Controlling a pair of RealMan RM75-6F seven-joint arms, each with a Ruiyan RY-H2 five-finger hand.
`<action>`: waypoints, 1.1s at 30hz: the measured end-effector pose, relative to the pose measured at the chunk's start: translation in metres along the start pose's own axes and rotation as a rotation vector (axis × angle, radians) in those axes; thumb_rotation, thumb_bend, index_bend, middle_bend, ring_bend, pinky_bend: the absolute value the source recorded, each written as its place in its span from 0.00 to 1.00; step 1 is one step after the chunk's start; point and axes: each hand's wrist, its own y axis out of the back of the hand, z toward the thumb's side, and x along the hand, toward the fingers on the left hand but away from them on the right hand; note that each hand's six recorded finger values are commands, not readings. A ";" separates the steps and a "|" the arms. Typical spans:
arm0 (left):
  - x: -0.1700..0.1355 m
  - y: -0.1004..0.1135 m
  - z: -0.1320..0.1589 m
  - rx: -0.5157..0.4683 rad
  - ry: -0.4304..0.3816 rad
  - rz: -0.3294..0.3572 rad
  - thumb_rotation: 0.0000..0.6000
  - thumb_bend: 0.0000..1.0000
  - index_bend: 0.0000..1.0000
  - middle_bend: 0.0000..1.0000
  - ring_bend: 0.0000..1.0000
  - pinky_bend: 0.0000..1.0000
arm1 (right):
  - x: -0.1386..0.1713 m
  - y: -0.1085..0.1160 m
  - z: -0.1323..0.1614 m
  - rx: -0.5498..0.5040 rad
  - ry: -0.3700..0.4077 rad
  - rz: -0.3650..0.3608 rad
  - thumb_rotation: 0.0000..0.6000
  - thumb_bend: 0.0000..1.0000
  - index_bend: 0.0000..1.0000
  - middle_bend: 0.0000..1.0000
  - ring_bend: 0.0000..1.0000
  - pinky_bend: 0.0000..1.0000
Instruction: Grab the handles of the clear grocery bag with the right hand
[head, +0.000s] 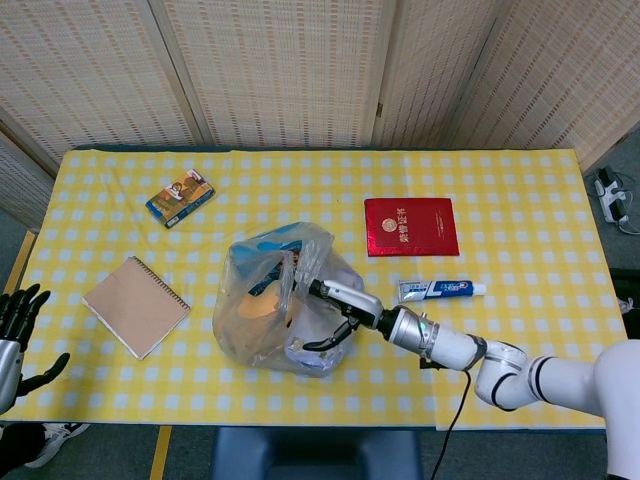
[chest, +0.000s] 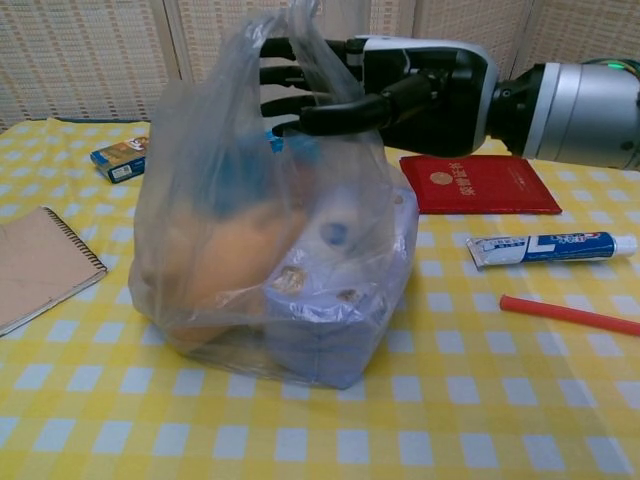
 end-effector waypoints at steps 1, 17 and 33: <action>0.000 0.000 0.000 -0.001 0.000 0.001 1.00 0.28 0.00 0.07 0.06 0.00 | -0.004 -0.001 0.001 -0.002 0.001 0.004 1.00 0.26 0.00 0.04 0.06 0.00; -0.003 0.005 -0.002 -0.006 0.004 0.013 1.00 0.28 0.00 0.07 0.06 0.00 | -0.048 -0.018 0.020 -0.097 0.105 0.058 1.00 0.26 0.00 0.03 0.06 0.00; -0.004 0.007 -0.003 -0.014 0.007 0.018 1.00 0.28 0.00 0.07 0.06 0.00 | -0.075 -0.029 0.033 -0.194 0.184 0.130 1.00 0.26 0.00 0.04 0.08 0.00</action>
